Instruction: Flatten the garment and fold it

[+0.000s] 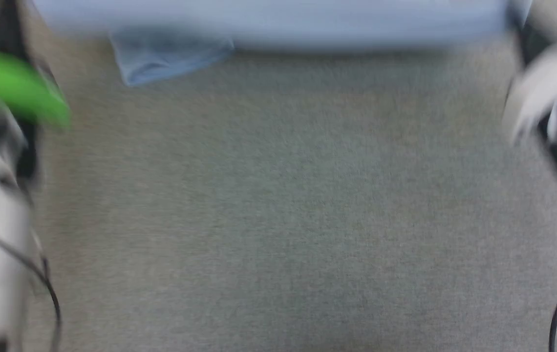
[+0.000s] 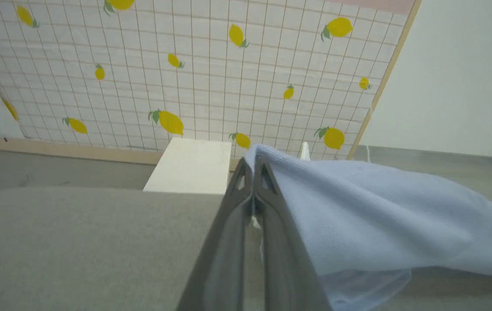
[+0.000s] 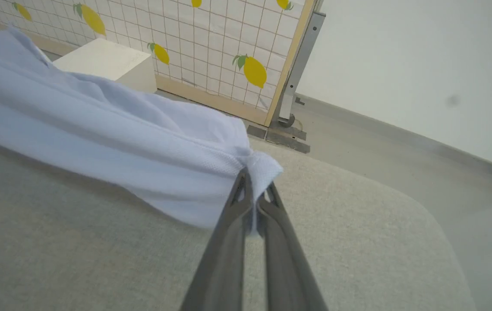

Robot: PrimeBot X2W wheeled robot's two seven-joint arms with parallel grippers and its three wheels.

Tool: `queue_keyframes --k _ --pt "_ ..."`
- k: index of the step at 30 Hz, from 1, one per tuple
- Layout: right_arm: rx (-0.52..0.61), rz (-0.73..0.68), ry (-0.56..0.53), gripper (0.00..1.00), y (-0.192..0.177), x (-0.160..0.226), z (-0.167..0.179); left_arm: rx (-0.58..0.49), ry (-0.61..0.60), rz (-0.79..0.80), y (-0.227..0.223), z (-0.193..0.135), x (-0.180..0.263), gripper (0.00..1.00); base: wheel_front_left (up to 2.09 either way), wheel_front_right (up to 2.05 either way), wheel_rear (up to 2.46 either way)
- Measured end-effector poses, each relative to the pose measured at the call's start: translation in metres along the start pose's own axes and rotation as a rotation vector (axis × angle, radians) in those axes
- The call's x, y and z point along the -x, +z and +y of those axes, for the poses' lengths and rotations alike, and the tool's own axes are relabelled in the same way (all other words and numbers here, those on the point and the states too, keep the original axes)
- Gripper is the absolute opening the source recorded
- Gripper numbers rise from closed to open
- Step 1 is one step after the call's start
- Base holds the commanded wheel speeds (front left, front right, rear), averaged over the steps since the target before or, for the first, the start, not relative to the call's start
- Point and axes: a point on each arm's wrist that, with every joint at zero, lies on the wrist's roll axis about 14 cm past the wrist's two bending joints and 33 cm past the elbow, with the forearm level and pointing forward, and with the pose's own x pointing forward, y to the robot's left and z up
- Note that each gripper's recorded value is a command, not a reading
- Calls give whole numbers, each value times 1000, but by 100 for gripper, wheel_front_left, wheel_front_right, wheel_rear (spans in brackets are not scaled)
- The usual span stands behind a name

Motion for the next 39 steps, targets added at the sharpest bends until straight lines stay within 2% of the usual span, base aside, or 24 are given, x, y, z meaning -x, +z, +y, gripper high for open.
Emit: queue_keyframes --k 4,10,14,20,24,27,35,39 --pt "-88 89 23 0 -37 49 15 100 35 249 -54 3 80 0 0 0 0" --pt "-136 127 32 0 -60 113 33 227 91 532 -100 -11 198 0 0 0 0" --pt "-176 176 19 0 -83 149 47 286 142 626 -111 -18 254 0 0 0 0" --pt "-223 288 44 0 -114 185 75 326 201 685 -120 -23 305 0 0 0 0" --pt "-253 392 50 0 -134 205 85 331 242 710 -126 -23 327 0 0 0 0" --pt "-264 402 36 0 -137 214 84 301 258 695 -126 -23 333 0 0 0 0" --pt "-247 147 20 0 -112 204 76 74 218 289 -71 -14 280 0 0 0 0" --pt "-234 65 27 0 -104 191 74 4 148 163 -49 -24 243 0 0 0 0"
